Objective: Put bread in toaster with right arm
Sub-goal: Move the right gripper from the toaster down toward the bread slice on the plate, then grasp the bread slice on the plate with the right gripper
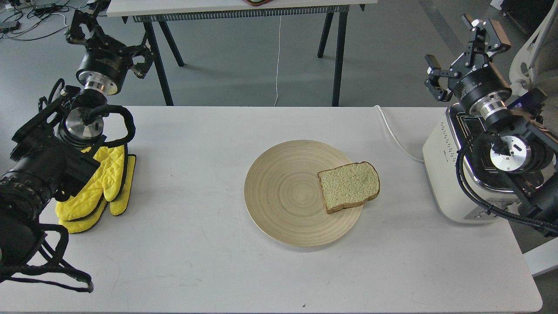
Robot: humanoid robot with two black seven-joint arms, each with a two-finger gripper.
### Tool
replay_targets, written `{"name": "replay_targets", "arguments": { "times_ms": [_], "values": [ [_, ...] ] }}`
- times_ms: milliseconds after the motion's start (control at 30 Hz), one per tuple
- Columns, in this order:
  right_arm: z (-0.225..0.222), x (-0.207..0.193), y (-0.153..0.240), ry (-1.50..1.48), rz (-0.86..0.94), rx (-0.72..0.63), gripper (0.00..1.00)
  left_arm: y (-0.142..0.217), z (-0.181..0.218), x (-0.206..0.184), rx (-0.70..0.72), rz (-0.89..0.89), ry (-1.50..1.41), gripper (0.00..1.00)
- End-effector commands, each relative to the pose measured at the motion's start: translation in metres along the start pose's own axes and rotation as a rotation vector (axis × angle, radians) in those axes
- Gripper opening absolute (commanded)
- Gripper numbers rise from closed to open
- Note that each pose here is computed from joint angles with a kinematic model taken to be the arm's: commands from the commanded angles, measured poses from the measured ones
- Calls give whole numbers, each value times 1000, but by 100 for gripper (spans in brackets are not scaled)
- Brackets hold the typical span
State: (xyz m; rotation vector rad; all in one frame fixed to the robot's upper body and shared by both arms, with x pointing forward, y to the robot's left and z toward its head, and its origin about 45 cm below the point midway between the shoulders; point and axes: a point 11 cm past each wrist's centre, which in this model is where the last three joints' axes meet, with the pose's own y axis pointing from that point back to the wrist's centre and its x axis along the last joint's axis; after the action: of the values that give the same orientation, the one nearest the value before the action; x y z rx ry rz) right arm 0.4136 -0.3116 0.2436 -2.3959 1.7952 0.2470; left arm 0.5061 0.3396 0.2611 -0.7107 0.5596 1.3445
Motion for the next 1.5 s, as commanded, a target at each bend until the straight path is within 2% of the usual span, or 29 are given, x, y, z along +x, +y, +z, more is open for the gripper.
{"name": "replay_targets", "arguments": {
  "times_ms": [0,400,600,733,1100,1200,1300,1467],
  "values": [
    [34,-13,28,144,-21,-73,99,0,0,0,0,0,0,100],
    [122,-31,83,433,-97,-275,99,0,-2,0,6,-1,-2,100],
    [157,-29,93,519,-43,-348,97,0,-1,-1,4,-2,-1,100],
    [177,-29,94,576,-25,-389,90,0,-2,0,6,-1,-2,100],
    [184,-45,74,586,-60,-383,62,0,-2,0,5,-1,-1,100],
    [186,-50,72,620,-101,-392,51,0,-2,0,6,-1,-2,100],
    [190,-55,75,641,-128,-403,34,0,-2,0,6,-1,-2,100],
    [192,-52,80,652,-132,-415,22,0,-2,0,6,-1,-2,100]
  ]
}}
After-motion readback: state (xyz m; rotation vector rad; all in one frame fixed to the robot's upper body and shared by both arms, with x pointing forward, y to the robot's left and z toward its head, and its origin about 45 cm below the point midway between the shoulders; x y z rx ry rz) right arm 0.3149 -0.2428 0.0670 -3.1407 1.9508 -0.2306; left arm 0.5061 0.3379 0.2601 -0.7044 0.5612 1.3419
